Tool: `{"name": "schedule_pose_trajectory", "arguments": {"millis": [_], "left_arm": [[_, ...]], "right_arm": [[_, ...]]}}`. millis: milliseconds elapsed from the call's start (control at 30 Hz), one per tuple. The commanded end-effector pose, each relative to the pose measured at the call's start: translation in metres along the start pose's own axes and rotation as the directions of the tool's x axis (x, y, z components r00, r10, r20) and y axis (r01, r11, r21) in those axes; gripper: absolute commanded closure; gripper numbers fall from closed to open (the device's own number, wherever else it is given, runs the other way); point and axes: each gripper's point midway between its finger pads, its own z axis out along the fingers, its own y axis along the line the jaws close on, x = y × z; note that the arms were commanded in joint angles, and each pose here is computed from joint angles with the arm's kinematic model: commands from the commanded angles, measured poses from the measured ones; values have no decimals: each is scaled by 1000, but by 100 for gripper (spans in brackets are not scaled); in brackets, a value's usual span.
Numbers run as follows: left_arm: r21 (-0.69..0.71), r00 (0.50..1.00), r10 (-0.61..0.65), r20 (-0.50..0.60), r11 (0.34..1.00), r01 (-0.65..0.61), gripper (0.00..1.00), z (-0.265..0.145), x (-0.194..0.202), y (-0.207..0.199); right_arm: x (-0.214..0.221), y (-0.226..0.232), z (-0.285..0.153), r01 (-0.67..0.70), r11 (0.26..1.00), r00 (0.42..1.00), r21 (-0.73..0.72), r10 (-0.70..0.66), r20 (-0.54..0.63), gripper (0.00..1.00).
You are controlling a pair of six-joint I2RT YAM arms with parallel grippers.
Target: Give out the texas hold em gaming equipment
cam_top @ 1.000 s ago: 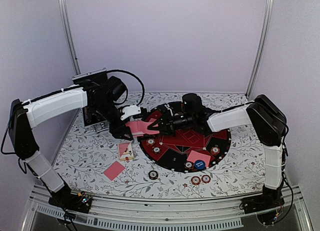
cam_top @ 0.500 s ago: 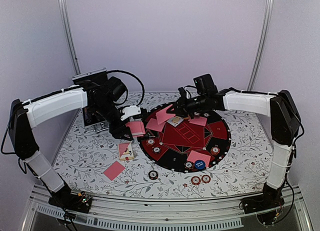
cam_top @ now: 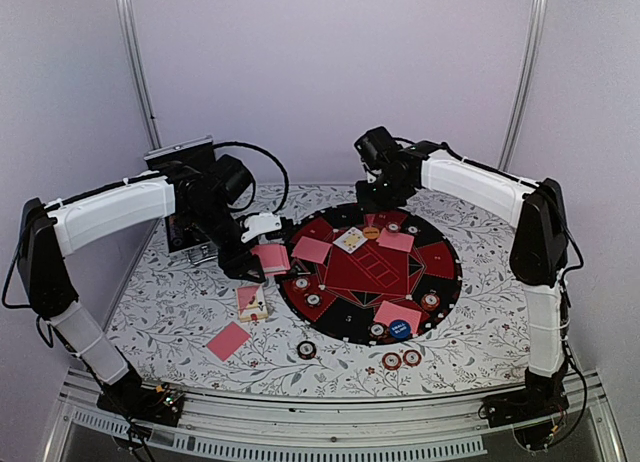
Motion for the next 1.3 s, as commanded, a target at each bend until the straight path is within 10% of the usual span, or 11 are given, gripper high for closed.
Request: {"name": "schedule_pose_trajectory", "arguments": {"millis": [0,533,1267], "left_arm": [[-24,999,5,45,1000,-4,100,-13,-8,3],[-24,999,2,44,1000,-1,100,-15,-8,4],[-25,999,6,47,1000,-5,100,-15,-12,6]], "right_arm": [[17,-22,12,253,910,967,328,-247,-61,100],[42,0,53,527,654,830,542,-535,-162,100],[108,40,105,587,735,810,340,-543,-224,94]]}}
